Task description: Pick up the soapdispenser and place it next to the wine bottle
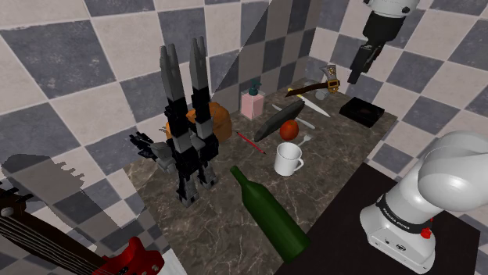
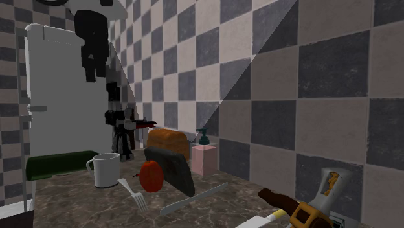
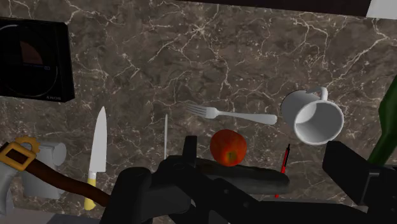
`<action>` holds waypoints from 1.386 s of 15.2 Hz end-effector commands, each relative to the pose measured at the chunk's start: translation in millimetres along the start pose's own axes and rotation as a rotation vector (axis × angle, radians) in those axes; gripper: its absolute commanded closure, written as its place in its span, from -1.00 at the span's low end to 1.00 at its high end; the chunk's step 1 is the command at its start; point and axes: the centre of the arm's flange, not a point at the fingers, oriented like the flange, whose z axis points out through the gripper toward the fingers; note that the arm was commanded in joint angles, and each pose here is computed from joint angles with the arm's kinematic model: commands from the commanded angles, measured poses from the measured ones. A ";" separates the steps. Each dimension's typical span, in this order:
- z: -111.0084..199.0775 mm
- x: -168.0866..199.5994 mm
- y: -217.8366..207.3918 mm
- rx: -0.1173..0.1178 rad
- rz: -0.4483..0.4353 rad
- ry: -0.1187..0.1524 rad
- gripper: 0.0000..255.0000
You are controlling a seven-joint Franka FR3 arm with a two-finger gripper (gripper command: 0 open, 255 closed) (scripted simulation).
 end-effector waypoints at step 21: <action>104.2 244.7 9.7 0.056 0.037 -0.014 -1.00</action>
